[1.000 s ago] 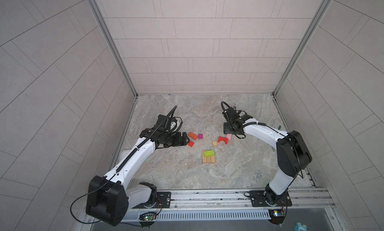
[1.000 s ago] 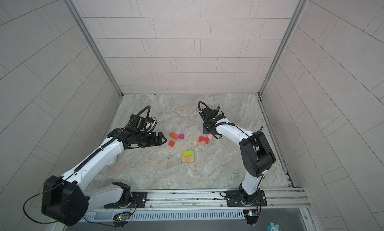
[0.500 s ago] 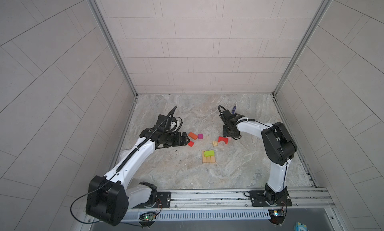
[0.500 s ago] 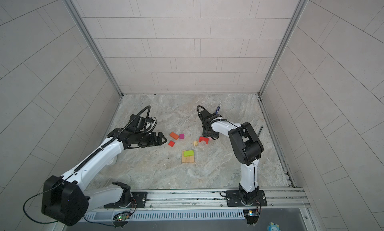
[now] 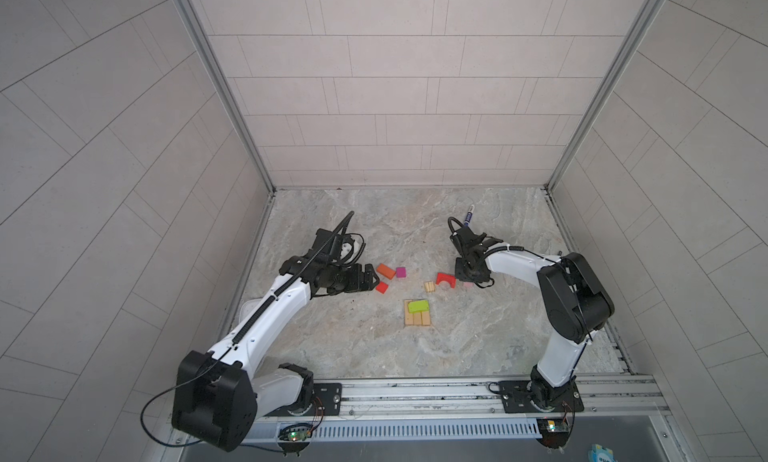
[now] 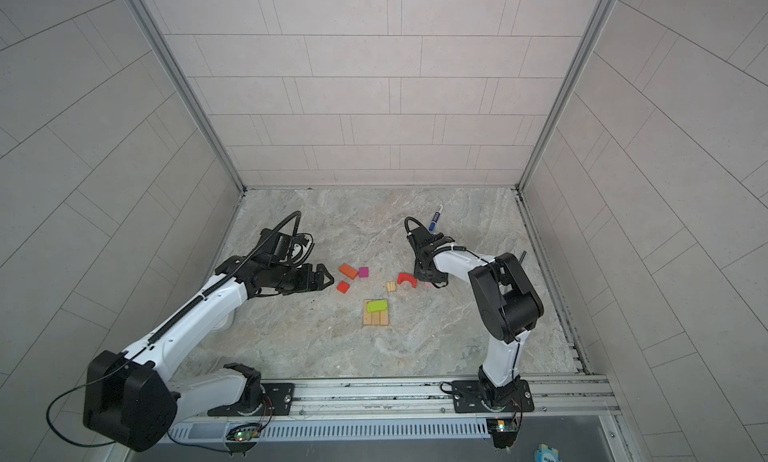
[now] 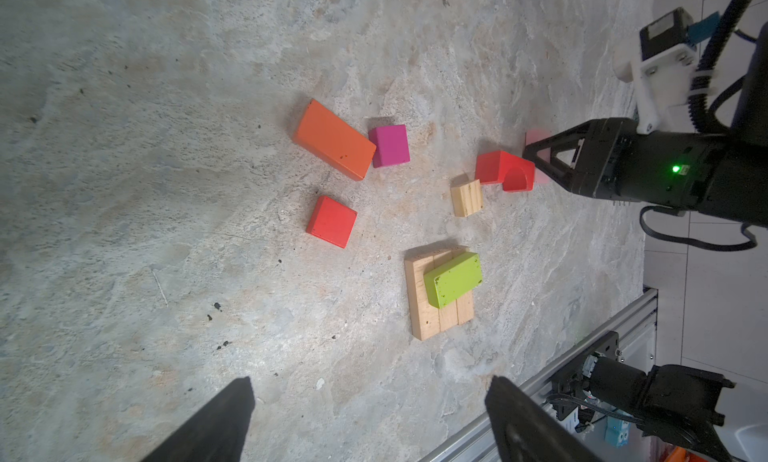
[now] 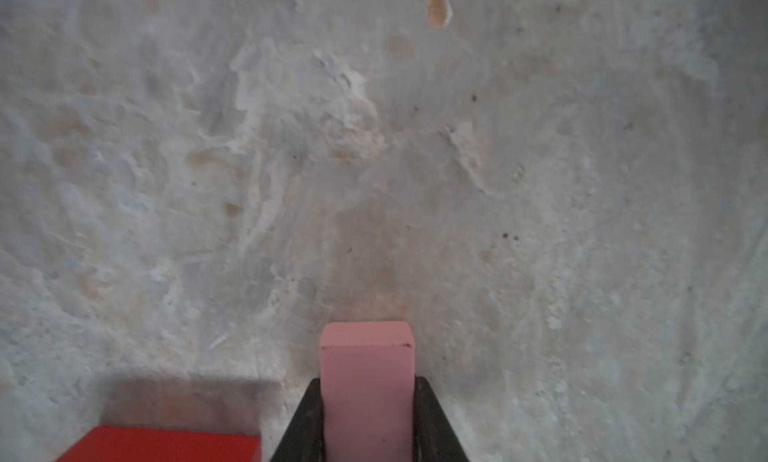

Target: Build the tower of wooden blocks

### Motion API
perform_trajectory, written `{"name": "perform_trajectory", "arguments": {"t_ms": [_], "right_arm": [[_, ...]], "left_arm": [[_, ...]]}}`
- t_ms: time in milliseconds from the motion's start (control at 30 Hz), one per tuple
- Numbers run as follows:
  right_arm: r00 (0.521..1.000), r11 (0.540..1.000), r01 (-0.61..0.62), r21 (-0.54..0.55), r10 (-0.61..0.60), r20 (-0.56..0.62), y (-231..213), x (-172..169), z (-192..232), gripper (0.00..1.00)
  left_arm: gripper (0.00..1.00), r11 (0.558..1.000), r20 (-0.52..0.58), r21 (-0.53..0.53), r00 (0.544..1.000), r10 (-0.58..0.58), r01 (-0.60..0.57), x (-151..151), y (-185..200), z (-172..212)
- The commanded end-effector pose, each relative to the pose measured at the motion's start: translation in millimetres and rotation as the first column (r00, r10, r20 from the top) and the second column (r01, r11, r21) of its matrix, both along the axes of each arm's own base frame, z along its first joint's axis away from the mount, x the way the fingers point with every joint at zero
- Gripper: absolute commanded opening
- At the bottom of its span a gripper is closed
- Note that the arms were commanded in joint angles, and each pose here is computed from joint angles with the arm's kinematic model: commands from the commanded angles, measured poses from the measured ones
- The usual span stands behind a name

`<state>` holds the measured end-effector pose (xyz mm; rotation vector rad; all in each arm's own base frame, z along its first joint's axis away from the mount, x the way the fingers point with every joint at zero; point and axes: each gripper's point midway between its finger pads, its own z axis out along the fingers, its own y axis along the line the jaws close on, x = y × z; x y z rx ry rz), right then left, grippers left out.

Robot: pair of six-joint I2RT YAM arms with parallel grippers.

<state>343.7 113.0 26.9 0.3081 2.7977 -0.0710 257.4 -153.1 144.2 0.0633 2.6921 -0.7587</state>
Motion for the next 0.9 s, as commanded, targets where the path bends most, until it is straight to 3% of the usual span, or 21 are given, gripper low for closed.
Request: {"name": "perform_trajectory", "arguments": {"t_ms": [0,433,867], "right_arm": [[1.000,1.000,0.010,0.001,-0.010,0.008,-7.3,-13.5,12.0,0.24],[0.998,0.998,-0.054,0.042,0.055,-0.033,-7.4,-82.9,7.2,0.25],[0.996,0.992,-0.075,0.103,0.080,-0.048,2.5,-113.6,-2.6,0.44]], "left_arm": [[0.94,1.000,0.003,0.008,1.000,0.009,-0.009,-0.9,3.5,-1.8],[0.94,1.000,0.006,0.006,1.000,0.008,-0.008,-0.4,3.0,-0.8],[0.94,1.000,0.005,0.008,1.000,0.009,-0.009,-0.5,3.3,-1.4]]}}
